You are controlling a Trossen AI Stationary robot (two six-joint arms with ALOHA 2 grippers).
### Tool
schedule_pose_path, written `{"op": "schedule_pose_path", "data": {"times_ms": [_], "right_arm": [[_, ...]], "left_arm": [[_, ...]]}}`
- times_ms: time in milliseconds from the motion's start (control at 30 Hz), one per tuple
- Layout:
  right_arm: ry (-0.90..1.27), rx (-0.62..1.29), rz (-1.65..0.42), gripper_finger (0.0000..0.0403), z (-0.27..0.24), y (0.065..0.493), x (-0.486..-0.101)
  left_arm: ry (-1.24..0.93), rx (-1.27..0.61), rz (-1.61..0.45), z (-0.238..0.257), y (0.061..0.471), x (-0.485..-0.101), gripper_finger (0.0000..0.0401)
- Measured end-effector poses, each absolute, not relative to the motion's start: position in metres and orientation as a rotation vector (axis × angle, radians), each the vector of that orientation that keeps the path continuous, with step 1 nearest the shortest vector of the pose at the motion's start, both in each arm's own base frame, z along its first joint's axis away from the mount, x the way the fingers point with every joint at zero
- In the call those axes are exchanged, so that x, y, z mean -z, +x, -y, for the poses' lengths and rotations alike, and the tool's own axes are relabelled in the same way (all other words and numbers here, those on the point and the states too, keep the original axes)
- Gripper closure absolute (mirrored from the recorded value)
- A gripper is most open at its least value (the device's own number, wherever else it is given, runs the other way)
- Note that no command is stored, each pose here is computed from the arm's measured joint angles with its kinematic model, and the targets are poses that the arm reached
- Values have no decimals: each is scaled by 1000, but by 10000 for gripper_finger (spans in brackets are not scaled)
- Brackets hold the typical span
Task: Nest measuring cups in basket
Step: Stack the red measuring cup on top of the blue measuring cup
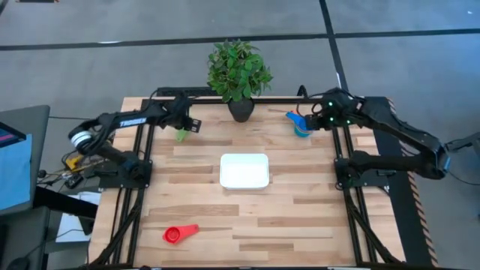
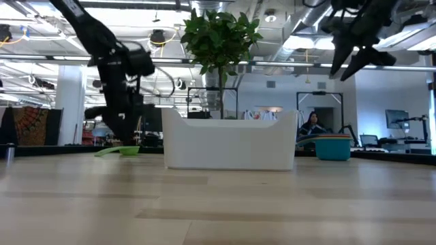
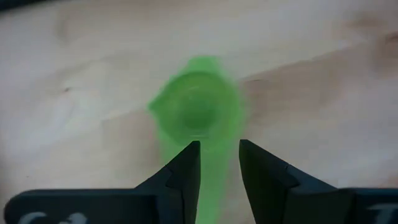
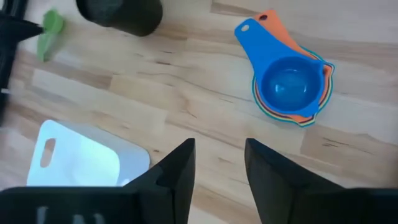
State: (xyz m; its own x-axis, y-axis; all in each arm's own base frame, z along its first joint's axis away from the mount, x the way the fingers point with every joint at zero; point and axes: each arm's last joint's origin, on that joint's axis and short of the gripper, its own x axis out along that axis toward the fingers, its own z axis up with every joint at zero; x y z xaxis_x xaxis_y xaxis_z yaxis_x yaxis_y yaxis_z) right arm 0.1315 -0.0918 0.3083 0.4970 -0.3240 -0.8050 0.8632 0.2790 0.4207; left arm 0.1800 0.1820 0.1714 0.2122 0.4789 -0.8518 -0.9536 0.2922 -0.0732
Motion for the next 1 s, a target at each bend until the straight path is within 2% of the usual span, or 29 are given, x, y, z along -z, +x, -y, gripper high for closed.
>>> {"op": "schedule_pose_path", "data": {"times_ms": [233, 667, 1000], "right_arm": [[974, 873, -686, 254, 82, 131, -308], [980, 870, -698, 270, 81, 131, -308], [976, 876, -730, 272, 79, 129, -306]], "left_arm": [[-777, -1198, -871, -198, 175, -150, 301], [-733, -1166, -826, -209, 188, -172, 301], [-713, -1315, -839, -209, 183, -174, 301]]}}
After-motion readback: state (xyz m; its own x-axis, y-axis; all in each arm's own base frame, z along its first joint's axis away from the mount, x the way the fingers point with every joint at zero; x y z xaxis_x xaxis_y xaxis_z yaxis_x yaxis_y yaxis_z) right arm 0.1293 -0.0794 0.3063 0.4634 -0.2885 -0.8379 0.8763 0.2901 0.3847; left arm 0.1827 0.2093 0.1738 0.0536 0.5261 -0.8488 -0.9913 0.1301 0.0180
